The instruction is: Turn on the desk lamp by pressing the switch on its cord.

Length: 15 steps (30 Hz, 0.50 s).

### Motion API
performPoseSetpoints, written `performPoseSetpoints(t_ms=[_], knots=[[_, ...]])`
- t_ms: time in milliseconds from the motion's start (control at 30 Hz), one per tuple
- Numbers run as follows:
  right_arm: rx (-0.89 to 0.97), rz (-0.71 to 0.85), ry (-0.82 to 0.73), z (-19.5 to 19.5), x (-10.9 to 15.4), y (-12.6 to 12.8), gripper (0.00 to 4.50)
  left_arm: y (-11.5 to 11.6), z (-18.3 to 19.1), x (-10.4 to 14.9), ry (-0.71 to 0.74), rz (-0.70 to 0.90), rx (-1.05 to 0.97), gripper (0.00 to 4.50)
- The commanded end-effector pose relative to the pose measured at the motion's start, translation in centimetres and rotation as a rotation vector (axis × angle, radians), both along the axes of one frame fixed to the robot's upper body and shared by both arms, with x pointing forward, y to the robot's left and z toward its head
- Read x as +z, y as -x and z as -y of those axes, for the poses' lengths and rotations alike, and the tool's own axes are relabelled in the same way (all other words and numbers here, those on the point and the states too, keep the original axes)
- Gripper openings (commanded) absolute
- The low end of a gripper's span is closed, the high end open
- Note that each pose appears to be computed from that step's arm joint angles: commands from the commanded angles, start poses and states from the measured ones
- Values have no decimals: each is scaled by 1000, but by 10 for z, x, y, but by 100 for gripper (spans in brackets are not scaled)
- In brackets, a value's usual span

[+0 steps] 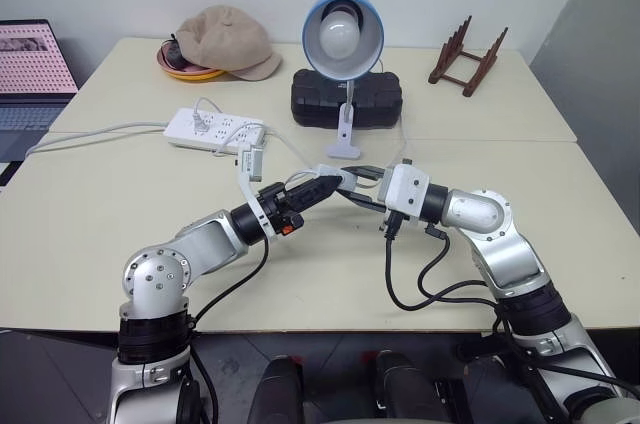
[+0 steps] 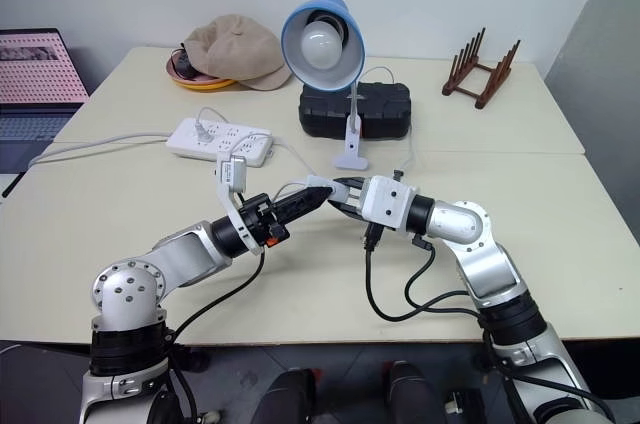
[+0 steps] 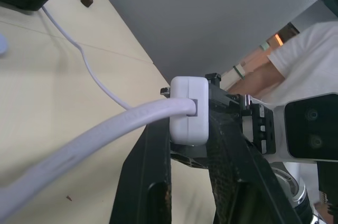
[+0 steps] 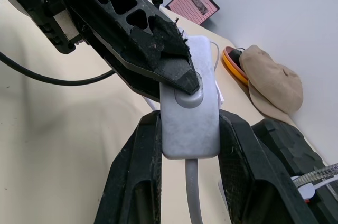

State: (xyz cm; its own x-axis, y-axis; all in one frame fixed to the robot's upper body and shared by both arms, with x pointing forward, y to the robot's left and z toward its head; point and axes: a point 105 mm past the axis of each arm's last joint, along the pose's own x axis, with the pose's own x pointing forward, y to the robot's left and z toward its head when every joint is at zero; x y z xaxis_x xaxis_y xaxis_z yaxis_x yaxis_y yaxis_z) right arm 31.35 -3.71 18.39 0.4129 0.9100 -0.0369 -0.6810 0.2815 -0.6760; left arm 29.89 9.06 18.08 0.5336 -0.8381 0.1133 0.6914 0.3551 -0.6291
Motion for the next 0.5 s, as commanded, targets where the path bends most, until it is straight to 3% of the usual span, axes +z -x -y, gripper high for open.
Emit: performPoseSetpoints(t_ms=[33, 500], knots=[[26, 51, -28, 0, 12, 8, 107, 2, 3, 13, 19, 45, -11, 56], [18, 31, -24, 3, 6, 5, 107, 8, -6, 18, 103, 0, 4, 56]])
